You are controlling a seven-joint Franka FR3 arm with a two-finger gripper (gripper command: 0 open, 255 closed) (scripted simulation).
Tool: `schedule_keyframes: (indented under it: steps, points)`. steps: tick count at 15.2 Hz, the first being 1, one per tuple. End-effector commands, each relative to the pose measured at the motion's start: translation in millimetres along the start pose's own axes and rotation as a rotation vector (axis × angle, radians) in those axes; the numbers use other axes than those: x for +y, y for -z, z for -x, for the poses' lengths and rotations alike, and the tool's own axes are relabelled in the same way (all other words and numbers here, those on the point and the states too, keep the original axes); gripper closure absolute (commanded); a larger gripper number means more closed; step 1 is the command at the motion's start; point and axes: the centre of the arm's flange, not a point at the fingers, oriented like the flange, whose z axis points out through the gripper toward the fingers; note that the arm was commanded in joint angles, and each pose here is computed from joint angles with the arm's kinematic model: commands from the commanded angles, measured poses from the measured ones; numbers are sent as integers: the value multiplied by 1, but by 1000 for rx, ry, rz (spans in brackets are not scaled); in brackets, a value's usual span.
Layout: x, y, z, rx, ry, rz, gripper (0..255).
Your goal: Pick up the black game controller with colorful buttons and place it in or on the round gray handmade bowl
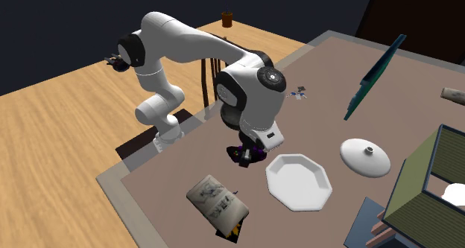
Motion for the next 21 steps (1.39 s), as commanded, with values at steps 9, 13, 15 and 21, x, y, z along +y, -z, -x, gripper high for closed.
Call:
schedule_keyframes:
  steps: [9, 13, 15, 21]
  points:
    - [-4, 51, 8, 0, 0, 0, 255]
    - [-6, 72, 11, 0, 0, 0, 255]
    - [-7, 83, 13, 0, 0, 0, 255]
    - [-10, 114, 18, 0, 0, 0, 255]
